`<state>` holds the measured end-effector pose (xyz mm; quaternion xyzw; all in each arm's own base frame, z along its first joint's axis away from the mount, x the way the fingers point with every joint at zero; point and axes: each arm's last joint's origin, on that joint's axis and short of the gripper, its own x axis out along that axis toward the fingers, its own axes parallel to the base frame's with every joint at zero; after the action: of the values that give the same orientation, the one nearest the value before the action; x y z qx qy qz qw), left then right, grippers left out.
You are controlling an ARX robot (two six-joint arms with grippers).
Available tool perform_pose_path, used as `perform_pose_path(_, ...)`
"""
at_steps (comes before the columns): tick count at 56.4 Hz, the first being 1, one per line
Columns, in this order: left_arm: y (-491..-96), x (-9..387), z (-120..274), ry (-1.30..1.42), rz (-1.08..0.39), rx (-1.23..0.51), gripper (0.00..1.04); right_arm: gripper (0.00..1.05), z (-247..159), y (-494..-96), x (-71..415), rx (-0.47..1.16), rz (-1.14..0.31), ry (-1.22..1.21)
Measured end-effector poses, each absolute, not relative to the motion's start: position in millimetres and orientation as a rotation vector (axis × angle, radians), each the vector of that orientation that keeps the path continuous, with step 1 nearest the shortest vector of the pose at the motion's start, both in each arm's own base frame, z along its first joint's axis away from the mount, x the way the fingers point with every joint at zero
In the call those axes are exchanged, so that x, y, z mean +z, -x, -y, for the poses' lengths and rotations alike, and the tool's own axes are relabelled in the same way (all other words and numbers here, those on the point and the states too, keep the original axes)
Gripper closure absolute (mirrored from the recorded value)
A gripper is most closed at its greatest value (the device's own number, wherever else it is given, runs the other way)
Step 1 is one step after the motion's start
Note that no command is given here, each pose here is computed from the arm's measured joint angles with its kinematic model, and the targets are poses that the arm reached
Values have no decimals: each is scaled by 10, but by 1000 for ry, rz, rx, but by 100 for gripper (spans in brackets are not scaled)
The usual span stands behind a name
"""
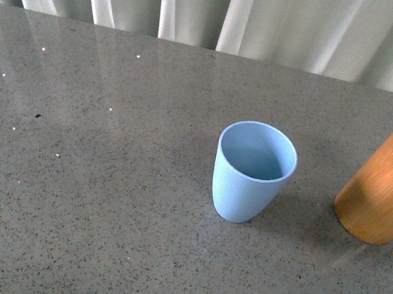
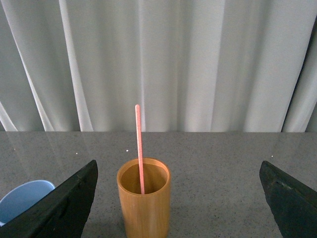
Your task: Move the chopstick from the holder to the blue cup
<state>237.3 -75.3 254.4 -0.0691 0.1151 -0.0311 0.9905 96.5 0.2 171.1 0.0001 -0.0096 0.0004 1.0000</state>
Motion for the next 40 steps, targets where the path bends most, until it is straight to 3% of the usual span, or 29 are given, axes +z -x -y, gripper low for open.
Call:
perform_pose_path(10,-2186,2389,574,54,-9,-17,36,10,-2,-965,1711,1,19,0)
perform_pose_path(20,-1965,2186,378,21,-7,-2,65,10,-2,-965,1711,1,19,0)
perform_pose_path(29,-1743,2012,233,13,-3,-7,102,10,-2,-965,1711,1,19,0)
perform_pose_path(40,-1564,1883,136,7,-6,-4,101,10,-2,-965,1711,1,19,-1)
